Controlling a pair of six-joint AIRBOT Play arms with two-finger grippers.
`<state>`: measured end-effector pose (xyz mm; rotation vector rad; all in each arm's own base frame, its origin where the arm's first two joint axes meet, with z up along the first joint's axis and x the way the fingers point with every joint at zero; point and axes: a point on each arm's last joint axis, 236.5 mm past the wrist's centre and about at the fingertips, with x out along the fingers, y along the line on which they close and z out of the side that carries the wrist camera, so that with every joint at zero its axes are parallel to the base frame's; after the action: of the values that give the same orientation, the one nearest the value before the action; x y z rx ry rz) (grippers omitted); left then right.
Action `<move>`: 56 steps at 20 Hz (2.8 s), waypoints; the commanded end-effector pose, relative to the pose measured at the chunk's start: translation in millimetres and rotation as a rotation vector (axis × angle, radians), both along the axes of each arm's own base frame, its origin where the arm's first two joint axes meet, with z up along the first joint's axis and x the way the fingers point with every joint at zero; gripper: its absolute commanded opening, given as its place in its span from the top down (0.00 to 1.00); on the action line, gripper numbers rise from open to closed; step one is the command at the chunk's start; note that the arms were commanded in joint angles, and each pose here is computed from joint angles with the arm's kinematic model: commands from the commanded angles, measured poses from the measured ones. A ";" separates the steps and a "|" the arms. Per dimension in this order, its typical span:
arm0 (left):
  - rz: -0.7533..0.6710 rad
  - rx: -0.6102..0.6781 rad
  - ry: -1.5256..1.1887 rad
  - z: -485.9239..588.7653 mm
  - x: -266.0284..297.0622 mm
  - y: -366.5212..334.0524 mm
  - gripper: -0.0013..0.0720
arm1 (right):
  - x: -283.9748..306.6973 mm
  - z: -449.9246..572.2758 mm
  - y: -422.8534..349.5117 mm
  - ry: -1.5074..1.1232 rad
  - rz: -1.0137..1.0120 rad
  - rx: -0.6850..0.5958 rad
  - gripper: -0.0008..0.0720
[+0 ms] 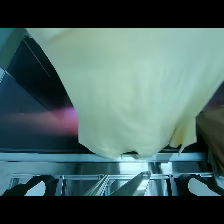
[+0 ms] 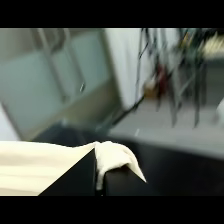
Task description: Fold the shirts.
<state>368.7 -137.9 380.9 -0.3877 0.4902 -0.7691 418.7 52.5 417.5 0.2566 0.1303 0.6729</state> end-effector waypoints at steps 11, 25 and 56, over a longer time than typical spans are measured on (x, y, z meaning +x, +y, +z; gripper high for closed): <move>0.057 -0.002 0.678 -333.7 182.5 63.0 0.00 | 148.3 -435.2 18.8 1.010 0.031 0.115 0.41; -0.122 0.088 1.381 -451.1 -151.8 -1.2 0.56 | 166.3 -488.5 -4.0 1.103 -0.032 0.101 0.29; 0.055 0.348 1.115 -461.8 -59.0 33.3 0.96 | 127.1 -476.2 -44.5 1.319 -0.101 0.120 0.97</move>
<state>271.0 -159.0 -100.8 -0.5332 1.6951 -0.4458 577.1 46.9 -59.1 0.7822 1.2185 0.3910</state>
